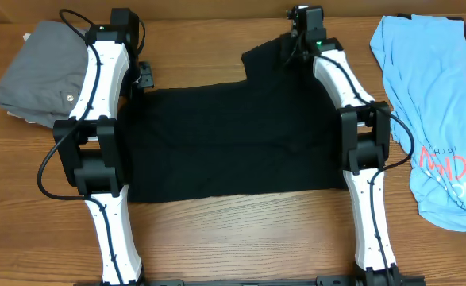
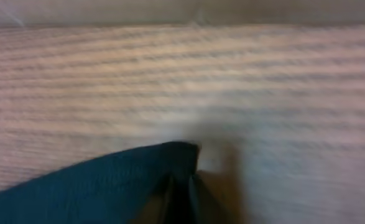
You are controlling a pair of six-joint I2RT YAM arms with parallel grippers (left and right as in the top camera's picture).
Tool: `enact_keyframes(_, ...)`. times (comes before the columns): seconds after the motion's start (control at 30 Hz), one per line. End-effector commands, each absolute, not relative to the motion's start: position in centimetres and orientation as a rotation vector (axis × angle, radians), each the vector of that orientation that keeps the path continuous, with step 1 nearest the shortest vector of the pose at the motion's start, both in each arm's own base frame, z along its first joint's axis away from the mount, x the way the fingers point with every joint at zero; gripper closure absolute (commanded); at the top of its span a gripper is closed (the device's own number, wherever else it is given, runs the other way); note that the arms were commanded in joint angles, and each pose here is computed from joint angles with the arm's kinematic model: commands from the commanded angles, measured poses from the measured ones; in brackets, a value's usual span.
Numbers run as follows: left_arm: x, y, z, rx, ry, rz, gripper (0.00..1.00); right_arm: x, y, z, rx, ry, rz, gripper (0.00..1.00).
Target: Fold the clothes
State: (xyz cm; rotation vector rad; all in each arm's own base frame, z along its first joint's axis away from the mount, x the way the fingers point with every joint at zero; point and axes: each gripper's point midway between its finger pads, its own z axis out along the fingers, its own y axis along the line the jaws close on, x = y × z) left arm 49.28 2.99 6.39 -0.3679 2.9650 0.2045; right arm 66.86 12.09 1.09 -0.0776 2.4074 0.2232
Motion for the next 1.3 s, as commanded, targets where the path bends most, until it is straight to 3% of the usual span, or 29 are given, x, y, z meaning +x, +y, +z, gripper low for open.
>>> enact_keyframes(0.0,49.4,3.8,6.7,-0.332,2.959,0.295,0.96,66.8,11.5,8.3,-0.071,2.339,0.295,0.91)
enact_keyframes(0.33,48.9,4.5,9.2,-0.362,2.965,0.268,0.96,62.8,11.7,17.4,-0.188,2.336,0.338,0.96)
enact_keyframes(0.63,47.1,4.4,11.9,-0.355,3.017,0.279,0.96,56.6,11.7,19.8,-0.208,2.502,0.400,0.96)
enact_keyframes(1.0,42.8,2.4,11.7,-0.357,3.214,0.144,0.96,49.7,9.5,23.1,-0.077,2.666,0.411,0.96)
enact_keyframes(1.27,42.5,-0.5,11.2,-0.262,3.255,-0.001,0.96,45.0,7.2,21.4,0.010,2.878,0.401,0.96)
